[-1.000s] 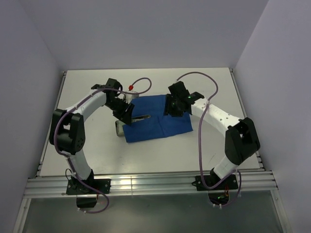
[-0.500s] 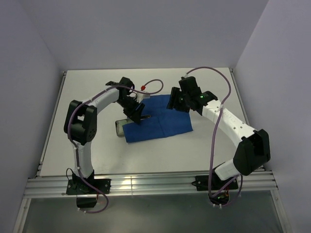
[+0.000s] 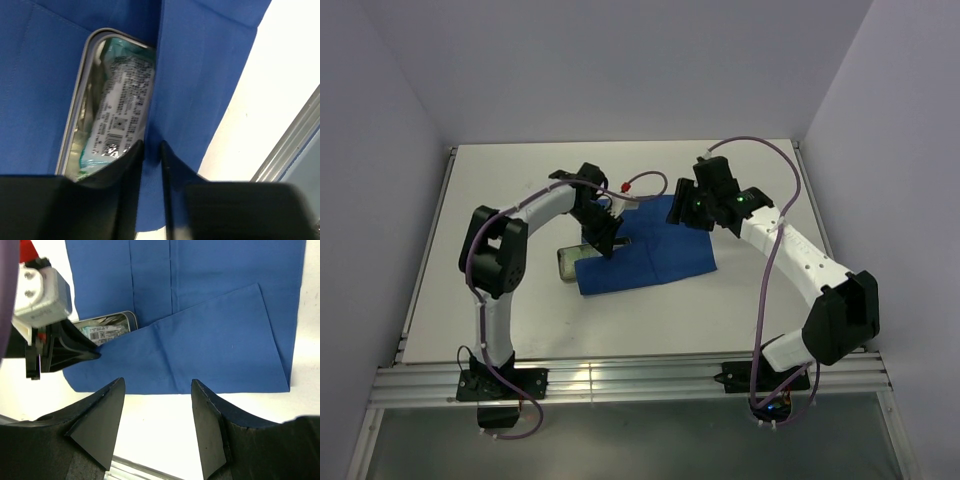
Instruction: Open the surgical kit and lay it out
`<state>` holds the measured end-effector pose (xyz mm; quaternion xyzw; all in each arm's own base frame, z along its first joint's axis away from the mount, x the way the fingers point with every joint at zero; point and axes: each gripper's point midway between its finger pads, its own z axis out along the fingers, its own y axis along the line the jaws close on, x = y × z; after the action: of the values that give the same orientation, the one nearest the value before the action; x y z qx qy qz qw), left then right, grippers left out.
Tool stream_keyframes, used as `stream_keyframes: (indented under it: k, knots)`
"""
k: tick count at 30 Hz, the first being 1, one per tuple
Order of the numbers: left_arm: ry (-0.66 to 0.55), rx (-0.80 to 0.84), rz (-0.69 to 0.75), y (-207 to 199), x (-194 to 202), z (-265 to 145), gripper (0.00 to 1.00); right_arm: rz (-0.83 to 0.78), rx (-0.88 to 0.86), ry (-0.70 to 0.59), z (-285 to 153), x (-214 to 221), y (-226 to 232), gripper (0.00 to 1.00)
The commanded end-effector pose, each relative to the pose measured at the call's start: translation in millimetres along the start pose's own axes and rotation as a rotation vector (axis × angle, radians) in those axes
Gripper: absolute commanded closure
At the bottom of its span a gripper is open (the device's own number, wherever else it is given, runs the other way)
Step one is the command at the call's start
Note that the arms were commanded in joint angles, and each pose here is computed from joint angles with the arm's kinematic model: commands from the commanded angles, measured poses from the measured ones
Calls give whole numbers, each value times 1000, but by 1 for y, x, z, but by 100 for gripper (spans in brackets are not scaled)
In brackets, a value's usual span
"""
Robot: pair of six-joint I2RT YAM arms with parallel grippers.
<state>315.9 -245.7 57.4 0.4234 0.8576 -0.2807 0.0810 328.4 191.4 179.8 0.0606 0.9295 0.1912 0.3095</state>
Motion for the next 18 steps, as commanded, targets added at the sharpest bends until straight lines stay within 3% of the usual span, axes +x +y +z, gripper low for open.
stream_keyframes:
  k: [1, 5, 12, 18]
  knots:
    - [-45, 1, 88, -21, -18, -17, 83, -6, -28, -52, -17, -15, 5, 37]
    - [-62, 5, 141, -42, -19, -28, 100, 1, -29, -65, -21, -19, 5, 37]
    - [-90, 0, 330, -107, -6, -46, 100, 43, -8, -144, -42, -34, -3, 38]
    - [-27, -1, 451, -140, 40, -22, 99, 127, 23, -265, -72, -53, -20, 34]
